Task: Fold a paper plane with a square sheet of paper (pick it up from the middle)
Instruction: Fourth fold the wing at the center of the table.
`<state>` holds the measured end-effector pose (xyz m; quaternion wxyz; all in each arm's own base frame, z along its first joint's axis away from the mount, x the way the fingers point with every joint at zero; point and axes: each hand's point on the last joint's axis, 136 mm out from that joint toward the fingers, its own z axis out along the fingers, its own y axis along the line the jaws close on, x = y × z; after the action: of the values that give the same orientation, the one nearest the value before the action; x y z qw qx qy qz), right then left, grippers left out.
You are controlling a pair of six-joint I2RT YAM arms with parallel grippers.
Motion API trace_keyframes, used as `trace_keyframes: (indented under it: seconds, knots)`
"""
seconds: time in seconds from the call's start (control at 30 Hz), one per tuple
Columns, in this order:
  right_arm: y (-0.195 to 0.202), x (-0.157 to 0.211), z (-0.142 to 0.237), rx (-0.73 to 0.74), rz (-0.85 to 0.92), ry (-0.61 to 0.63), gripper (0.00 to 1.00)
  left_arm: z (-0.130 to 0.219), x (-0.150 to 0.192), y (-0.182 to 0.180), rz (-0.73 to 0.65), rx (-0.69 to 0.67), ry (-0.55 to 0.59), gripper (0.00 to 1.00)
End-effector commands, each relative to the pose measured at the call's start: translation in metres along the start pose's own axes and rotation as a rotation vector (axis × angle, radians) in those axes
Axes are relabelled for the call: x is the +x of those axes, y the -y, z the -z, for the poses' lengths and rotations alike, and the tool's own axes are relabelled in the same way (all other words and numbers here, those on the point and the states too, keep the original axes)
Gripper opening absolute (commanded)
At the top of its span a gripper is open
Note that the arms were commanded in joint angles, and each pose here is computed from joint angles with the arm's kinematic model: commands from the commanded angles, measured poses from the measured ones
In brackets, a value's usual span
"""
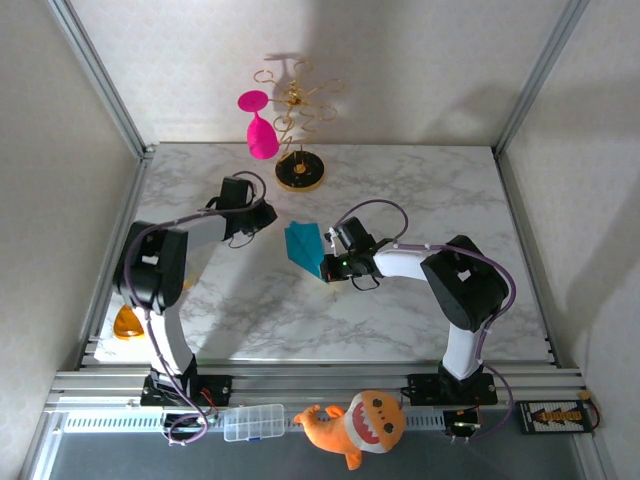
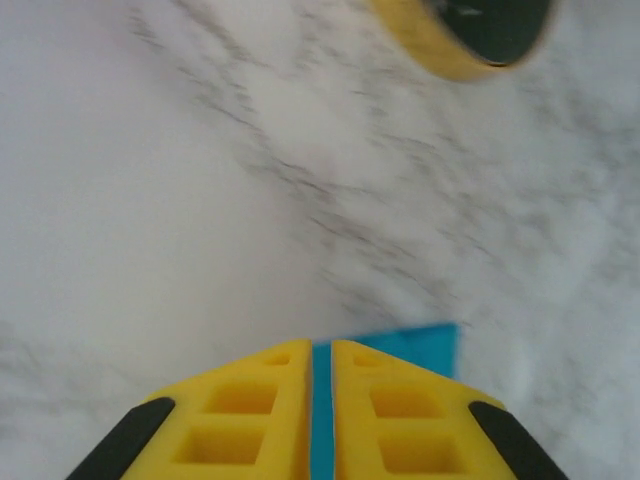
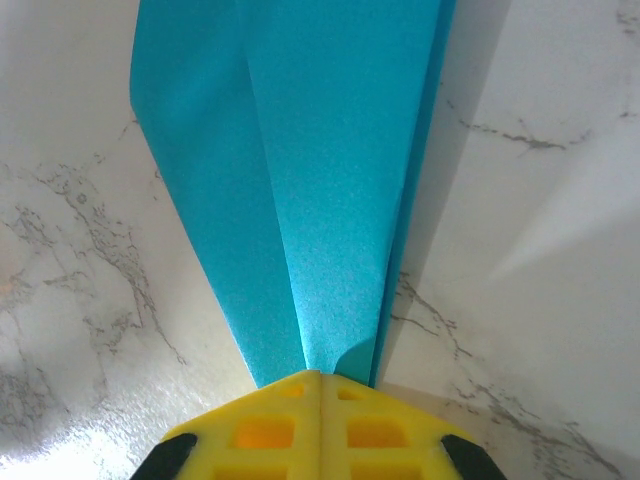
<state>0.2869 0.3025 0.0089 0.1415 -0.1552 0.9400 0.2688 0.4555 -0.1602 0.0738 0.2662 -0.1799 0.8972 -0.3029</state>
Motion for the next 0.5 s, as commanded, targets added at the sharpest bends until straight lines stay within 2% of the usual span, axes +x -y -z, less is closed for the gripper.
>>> trace_keyframes:
  seconds: [0.0, 0.2, 0.47]
  knots:
    - [0.075, 0.110, -0.002, 0.288, -0.103, -0.349, 0.01, 0.017, 0.018, 0.030, 0.004, 0.085, 0.012, 0.15]
    - [0.073, 0.110, -0.001, 0.283, -0.105, -0.345, 0.01, 0.000, 0.064, 0.056, -0.024, 0.141, -0.079, 0.16]
    - [0.069, 0.107, 0.000, 0.261, -0.099, -0.338, 0.01, -0.038, 0.068, 0.047, -0.030, 0.099, -0.106, 0.13]
